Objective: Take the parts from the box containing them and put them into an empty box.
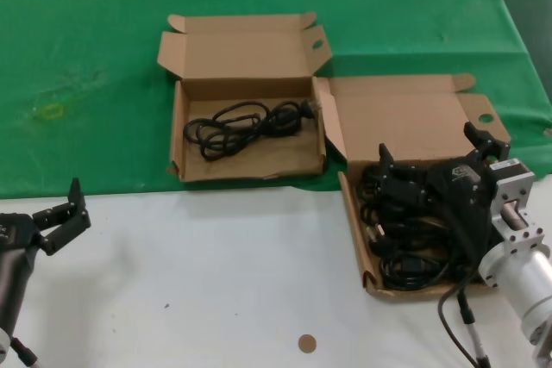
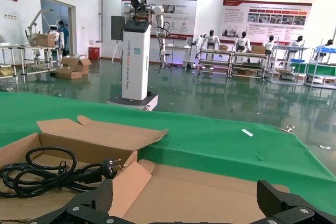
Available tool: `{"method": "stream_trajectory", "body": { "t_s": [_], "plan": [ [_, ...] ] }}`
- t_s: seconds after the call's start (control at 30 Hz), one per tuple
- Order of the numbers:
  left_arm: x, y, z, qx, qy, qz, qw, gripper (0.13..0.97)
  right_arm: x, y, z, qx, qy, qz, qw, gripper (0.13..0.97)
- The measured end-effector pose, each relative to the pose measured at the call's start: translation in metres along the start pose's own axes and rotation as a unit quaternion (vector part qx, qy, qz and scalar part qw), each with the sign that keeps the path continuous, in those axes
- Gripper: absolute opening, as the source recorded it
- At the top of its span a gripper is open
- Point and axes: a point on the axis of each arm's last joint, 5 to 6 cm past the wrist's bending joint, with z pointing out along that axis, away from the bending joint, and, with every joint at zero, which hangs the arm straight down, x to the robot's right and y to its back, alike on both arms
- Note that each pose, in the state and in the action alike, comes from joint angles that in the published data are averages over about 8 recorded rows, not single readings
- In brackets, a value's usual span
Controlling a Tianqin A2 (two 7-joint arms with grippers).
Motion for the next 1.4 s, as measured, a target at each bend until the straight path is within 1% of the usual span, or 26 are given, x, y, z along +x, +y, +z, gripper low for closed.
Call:
{"method": "stream_trajectory", "body": {
  "t_s": [1.4],
  "plan": [
    [0.0000,0.0000,0.0000,0.000,0.000,0.000,1.0000,0.966,0.0000,0.0000,0.0000,0.000,0.000,0.000,1.000,0.966]
  ]
}}
